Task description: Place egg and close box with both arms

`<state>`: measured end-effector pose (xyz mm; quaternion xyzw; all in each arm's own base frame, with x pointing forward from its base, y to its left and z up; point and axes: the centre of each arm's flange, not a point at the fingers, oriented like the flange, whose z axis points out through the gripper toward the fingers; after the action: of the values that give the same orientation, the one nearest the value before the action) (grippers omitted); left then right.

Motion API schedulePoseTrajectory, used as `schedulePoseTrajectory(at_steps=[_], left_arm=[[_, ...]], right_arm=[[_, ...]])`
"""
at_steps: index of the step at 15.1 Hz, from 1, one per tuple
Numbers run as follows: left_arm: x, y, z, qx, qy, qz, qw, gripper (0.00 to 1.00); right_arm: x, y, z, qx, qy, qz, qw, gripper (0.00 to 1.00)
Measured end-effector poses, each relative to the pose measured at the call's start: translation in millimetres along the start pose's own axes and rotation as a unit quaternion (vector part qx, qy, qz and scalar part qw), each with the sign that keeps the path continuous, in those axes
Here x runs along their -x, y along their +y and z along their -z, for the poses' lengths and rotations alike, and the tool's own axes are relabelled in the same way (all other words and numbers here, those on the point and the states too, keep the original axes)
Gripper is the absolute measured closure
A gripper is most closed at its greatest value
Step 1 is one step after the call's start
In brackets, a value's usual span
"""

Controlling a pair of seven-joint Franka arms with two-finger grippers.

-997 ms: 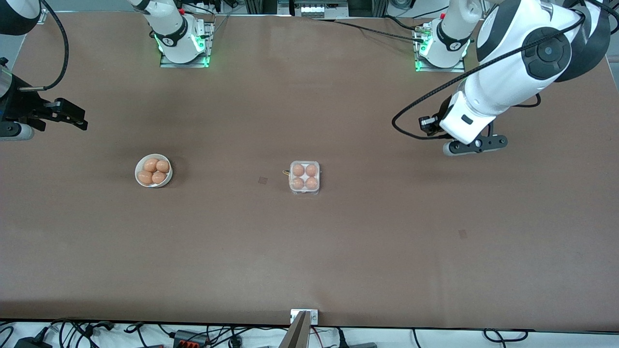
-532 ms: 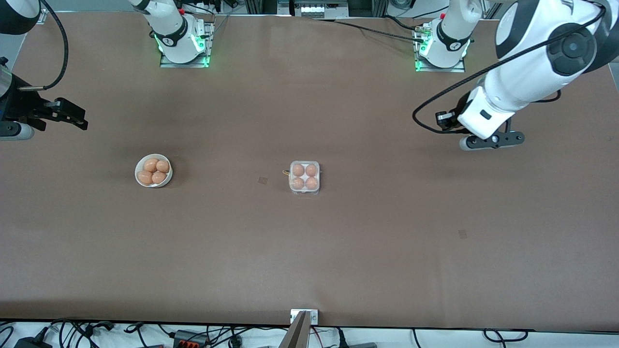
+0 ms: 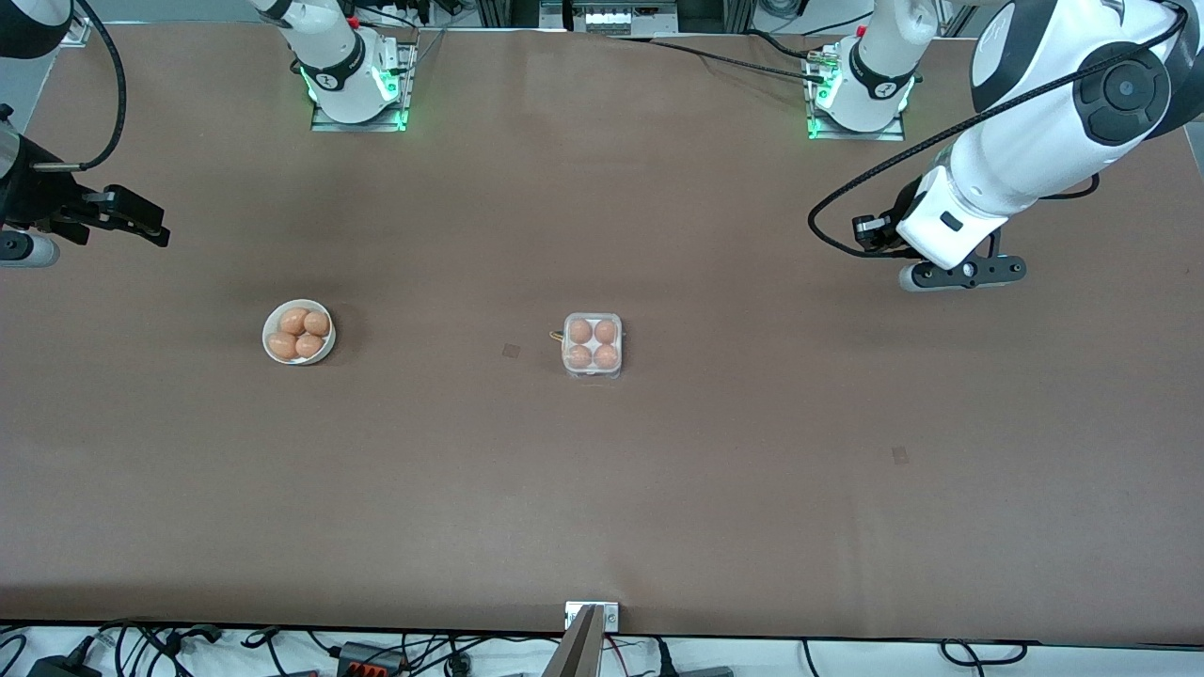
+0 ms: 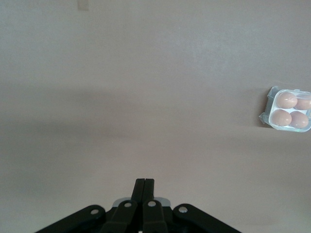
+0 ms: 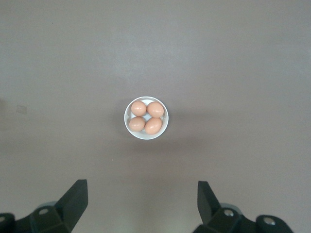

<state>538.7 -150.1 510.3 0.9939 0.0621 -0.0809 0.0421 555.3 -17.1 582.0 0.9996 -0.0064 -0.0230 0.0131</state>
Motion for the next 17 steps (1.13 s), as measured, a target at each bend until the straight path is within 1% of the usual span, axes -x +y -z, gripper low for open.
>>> schedulePoseTrajectory(at_steps=[3,5,8,9,10,12,14,15,17], left_arm=[[-9.0,-24.3,3.6,0.003,0.002,-0.020,1.000,0.99],[-20.4,-61.1,8.1,0.007,0.004,-0.037,0.999,0.99],[-32.0,-115.7,13.7,0.013,0.007,-0.039,0.999,0.99],[-32.9,-122.2,14.2,0.009,0.007,-0.039,0.999,0.98],[-33.1,-123.9,14.0,-0.004,0.008,-0.041,0.999,0.98],[-31.7,-116.5,13.0,-0.028,0.009,-0.053,0.998,0.97],[-29.8,-105.6,12.4,-0.042,0.011,-0.062,0.997,0.95],[-29.8,-104.2,14.1,-0.047,0.013,-0.064,0.997,0.89],[-31.7,-108.2,23.3,-0.049,0.023,-0.060,0.997,0.73]], right_arm=[[4.6,0.2,4.2,0.000,0.002,-0.002,1.000,0.00],[8.9,0.4,5.7,-0.001,0.003,-0.003,1.000,0.00],[12.2,0.5,6.1,-0.001,0.003,-0.003,1.000,0.00],[12.2,0.5,5.8,-0.001,0.003,-0.003,1.000,0.00],[12.2,0.2,5.3,-0.001,0.002,-0.003,1.000,0.00],[12.2,-1.2,4.8,-0.001,0.002,-0.002,1.000,0.00],[12.2,-2.9,4.9,-0.001,0.002,0.000,1.000,0.00],[12.2,-3.6,4.9,-0.001,0.002,0.000,1.000,0.00],[11.7,-4.0,4.4,-0.001,0.002,0.001,1.000,0.00]])
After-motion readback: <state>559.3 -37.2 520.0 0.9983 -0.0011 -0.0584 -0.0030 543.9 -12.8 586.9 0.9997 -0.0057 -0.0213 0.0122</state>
